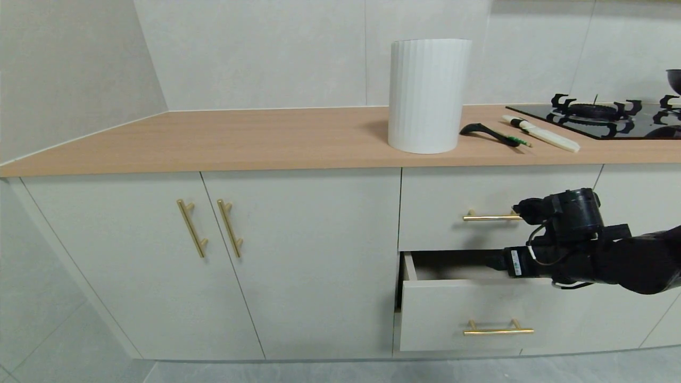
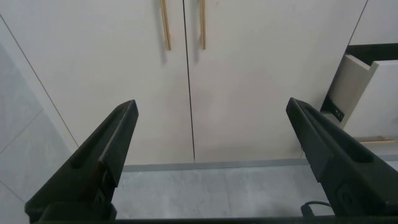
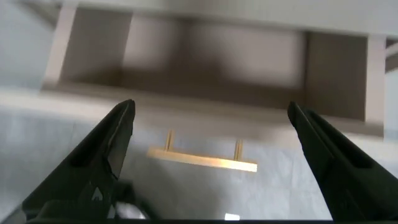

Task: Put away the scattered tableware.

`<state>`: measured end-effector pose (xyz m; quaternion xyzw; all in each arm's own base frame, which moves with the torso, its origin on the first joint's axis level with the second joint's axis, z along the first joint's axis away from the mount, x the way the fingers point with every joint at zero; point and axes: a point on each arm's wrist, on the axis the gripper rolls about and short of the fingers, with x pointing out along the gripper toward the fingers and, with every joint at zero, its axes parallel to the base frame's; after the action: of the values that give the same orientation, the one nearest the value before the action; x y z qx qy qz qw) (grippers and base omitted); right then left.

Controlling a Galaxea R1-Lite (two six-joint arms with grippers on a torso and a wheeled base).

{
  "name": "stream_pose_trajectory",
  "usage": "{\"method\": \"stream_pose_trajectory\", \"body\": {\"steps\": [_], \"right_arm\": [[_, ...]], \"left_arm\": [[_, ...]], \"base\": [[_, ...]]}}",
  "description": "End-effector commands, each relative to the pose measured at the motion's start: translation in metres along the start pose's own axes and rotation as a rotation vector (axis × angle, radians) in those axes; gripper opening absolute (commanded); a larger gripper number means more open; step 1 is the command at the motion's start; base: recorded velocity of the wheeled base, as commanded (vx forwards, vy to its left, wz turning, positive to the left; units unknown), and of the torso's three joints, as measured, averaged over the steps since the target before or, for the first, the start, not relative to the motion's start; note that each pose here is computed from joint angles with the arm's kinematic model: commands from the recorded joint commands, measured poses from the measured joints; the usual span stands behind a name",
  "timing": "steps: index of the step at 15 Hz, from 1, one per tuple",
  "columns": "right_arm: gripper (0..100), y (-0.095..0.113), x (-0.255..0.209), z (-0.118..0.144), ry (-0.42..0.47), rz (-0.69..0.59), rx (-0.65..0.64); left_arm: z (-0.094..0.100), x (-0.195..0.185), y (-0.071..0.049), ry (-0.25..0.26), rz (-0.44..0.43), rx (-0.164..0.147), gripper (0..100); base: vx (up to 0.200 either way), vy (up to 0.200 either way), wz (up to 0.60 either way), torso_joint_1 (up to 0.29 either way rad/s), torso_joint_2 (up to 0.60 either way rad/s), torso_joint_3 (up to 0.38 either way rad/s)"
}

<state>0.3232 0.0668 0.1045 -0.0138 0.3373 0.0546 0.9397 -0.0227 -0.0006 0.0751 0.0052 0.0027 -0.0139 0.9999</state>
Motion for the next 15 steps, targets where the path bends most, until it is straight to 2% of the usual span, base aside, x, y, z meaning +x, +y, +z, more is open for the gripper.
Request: {"method": "stream_pose_trajectory", "body": {"steps": [1,8,15], "right_arm": [[100,0.001,0.030,-0.017,0.043,-0.035,-0.002],[100,0.001,0.050,-0.028,0.065,-0.046,0.020],[100,0.000,0.033,-0.025,0.053,-0.012,0.012]], "left_arm": [[0.000,0.000,0.000,0.001,0.000,0.000,100],[0.000,0.000,0.000,0.001,0.000,0.000,100],[0.000,0.000,0.000,0.001,0.000,0.000,100]], "base": [[0.000,0.000,0.00,0.000,0.00,0.000],[0.000,0.000,0.00,0.000,0.00,0.000],[0.000,0.000,0.00,0.000,0.00,0.000]]}}
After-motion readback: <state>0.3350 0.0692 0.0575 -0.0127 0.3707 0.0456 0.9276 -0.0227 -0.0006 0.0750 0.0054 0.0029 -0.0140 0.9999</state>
